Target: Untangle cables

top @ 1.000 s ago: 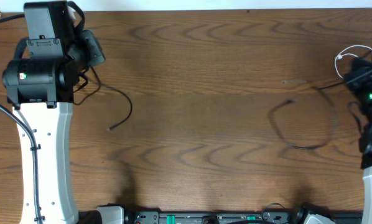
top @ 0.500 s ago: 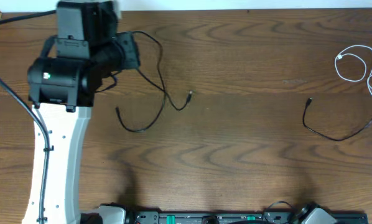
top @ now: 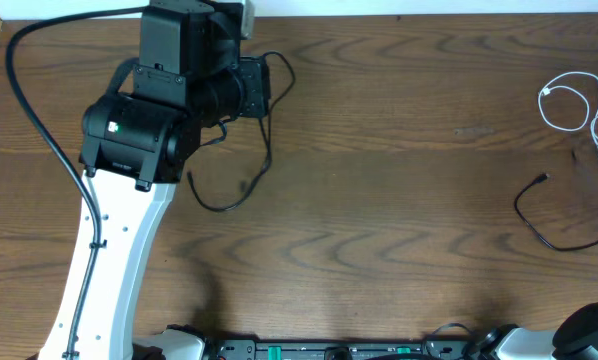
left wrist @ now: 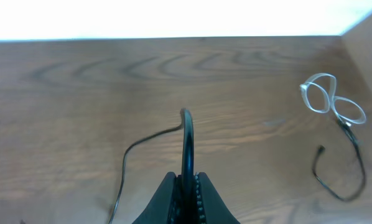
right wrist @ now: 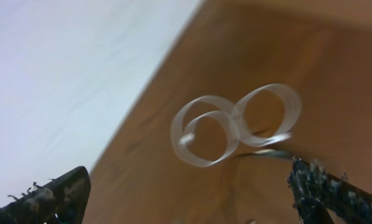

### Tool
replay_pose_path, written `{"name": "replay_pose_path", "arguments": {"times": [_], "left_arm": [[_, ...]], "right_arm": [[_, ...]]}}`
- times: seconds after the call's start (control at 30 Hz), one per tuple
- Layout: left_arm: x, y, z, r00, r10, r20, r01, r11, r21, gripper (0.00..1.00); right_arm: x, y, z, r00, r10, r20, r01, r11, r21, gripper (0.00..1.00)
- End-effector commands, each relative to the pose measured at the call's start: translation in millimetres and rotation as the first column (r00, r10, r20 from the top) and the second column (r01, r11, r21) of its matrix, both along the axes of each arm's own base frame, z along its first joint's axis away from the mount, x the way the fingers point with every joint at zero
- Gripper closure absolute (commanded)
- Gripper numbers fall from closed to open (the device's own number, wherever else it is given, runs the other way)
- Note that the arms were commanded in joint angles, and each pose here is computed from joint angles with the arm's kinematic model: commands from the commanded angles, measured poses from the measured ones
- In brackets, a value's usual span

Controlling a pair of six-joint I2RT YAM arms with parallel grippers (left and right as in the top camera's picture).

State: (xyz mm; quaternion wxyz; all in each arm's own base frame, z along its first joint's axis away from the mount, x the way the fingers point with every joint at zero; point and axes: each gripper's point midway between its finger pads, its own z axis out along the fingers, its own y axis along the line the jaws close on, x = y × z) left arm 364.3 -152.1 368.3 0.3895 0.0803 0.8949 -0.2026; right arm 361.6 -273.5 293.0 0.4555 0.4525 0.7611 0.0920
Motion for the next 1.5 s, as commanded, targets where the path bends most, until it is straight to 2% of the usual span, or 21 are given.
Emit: {"name": "replay_pose_path", "arguments": {"times": [0.0,0.1,0.2,0.27,0.4,0.53,0.6,0.7,0.83,1.0,1.07,1.13,1.2,1.23,1.3,1.33,1.4,1.47], "left_arm": [[-23,-37,19,0.952,-0.289,0.096,0.293,0.956,-0.03,0.92],[-44,-56,24,0.863,-0.482,0.151,0.491,0.871,-0.021,0.93],[-51,-60,23,0.844,-0.516,0.145,0.526,0.85,-0.035,0.92],[-54,-62,23,0.837,-0.528,0.143,0.538,0.841,-0.049,0.92],[-60,-68,29,0.818,-0.553,0.157,0.569,0.817,-0.091,0.93],[-57,-70,36,0.852,-0.506,0.136,0.523,0.834,-0.175,0.93],[-60,-74,42,0.844,-0.517,0.143,0.537,0.817,-0.21,0.92],[-66,-80,51,0.815,-0.553,0.174,0.579,0.778,-0.243,0.93],[-62,-83,61,0.84,-0.517,0.165,0.541,0.778,-0.319,0.92],[-62,-85,76,0.853,-0.495,0.168,0.518,0.758,-0.395,0.92],[-67,-86,85,0.838,-0.511,0.189,0.54,0.732,-0.416,0.93],[-71,-85,95,0.831,-0.517,0.205,0.549,0.708,-0.445,0.93],[-72,-81,105,0.834,-0.508,0.217,0.544,0.691,-0.476,0.93],[-72,-79,109,0.838,-0.5,0.22,0.538,0.687,-0.488,0.93],[-69,-73,114,0.852,-0.477,0.217,0.516,0.692,-0.505,0.93],[-68,-71,115,0.855,-0.47,0.219,0.511,0.695,-0.506,0.92],[-66,-66,115,0.862,-0.457,0.219,0.5,0.702,-0.506,0.92],[-63,-63,113,0.87,-0.446,0.211,0.487,0.71,-0.508,0.83]], "right_arm": [[24,83,40,0.877,0.427,0.22,-0.443,0.896,0.029,0.01],[28,130,57,0.723,0.617,0.311,-0.645,0.764,-0.018,0.01],[27,187,72,0.488,0.792,0.367,-0.813,0.565,-0.137,0.01],[27,217,73,0.377,0.853,0.361,-0.863,0.465,-0.199,0.01],[27,278,64,0.198,0.936,0.292,-0.913,0.284,-0.293,0.01],[23,337,57,0.035,0.975,0.221,-0.926,0.115,-0.36,0.01],[16,369,56,-0.073,0.979,0.192,-0.914,0.012,-0.406,0.01],[5,411,54,-0.184,0.966,0.179,-0.904,-0.095,-0.417,0.01],[-11,458,44,-0.325,0.932,0.16,-0.873,-0.23,-0.431,0.07],[-10,483,25,-0.391,0.909,0.142,-0.853,-0.3,-0.426,0.14],[-7,488,22,-0.403,0.905,0.138,-0.846,-0.31,-0.433,0.22],[-5,492,19,-0.413,0.9,0.137,-0.839,-0.318,-0.441,0.25],[-3,496,19,-0.423,0.897,0.132,-0.829,-0.324,-0.455,0.34],[-3,497,20,-0.427,0.895,0.13,-0.824,-0.326,-0.464,0.39],[-1,498,23,-0.43,0.894,0.124,-0.813,-0.324,-0.484,0.64],[2,497,25,-0.417,0.899,0.132,-0.821,-0.311,-0.479,0.99],[13,492,28,-0.348,0.922,0.169,-0.87,-0.251,-0.424,0.99],[29,484,34,-0.249,0.946,0.208,-0.916,-0.161,-0.368,0.99]]}}
